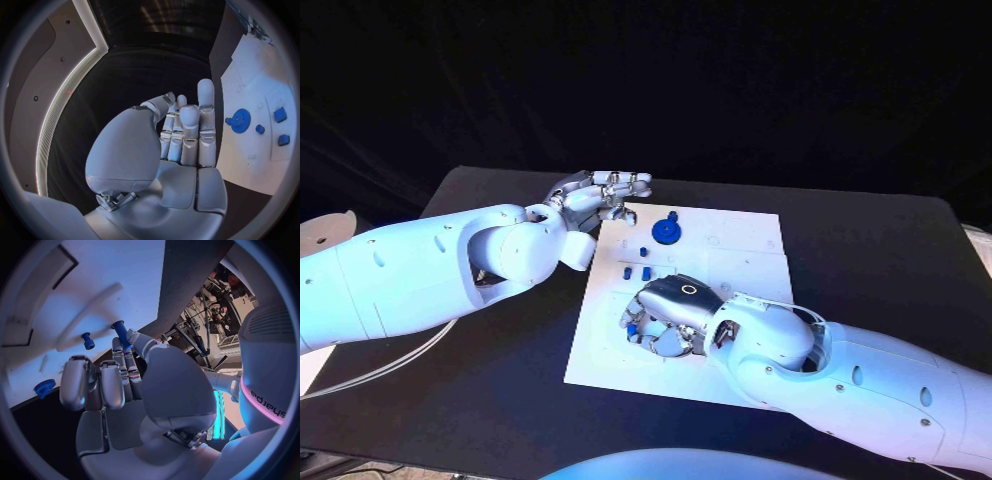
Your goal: Assemble the parts on the task board
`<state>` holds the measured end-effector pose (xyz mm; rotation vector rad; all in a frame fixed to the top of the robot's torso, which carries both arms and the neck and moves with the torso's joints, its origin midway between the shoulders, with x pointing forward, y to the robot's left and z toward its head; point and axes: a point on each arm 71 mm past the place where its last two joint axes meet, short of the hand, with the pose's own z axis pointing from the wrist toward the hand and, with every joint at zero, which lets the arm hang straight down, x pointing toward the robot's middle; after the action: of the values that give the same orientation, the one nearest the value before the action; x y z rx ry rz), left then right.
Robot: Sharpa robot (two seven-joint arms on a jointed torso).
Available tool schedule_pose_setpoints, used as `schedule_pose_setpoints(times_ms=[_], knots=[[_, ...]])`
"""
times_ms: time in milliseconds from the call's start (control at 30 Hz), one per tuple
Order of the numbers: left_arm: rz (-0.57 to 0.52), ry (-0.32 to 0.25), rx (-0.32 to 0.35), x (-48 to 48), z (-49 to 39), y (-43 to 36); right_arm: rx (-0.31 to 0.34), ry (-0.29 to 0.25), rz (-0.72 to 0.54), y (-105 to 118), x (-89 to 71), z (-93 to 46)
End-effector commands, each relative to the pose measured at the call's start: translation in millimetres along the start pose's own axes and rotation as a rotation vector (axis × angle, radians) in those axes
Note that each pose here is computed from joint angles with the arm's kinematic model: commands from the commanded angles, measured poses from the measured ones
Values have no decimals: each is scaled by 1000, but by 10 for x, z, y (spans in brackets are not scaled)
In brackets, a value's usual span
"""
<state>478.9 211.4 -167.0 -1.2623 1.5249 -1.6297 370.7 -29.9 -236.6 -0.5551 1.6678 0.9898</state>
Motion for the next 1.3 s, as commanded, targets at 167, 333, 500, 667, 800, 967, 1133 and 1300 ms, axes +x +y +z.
schedule_pose_setpoints(times_ms=[167,333,500,667,800,967,1133,1300], knots=[[-1,16,7,20,-1,-8,6,-5,6,-17,26,-20],[0,10,10,9,0,-11,-13,-90,24,3,-47,-64],[1,9,9,0,1,-10,-27,-161,52,12,-155,-176],[1,7,10,-10,0,-11,10,-212,95,-89,-358,-350],[1,7,8,-13,0,-10,135,-212,173,-346,-563,-587],[2,6,5,-20,-1,0,357,-192,249,-689,-710,-972],[1,7,2,-18,-2,15,555,-130,297,-894,-652,-1366],[0,9,-3,-18,-1,40,673,-77,312,-941,-509,-1629]])
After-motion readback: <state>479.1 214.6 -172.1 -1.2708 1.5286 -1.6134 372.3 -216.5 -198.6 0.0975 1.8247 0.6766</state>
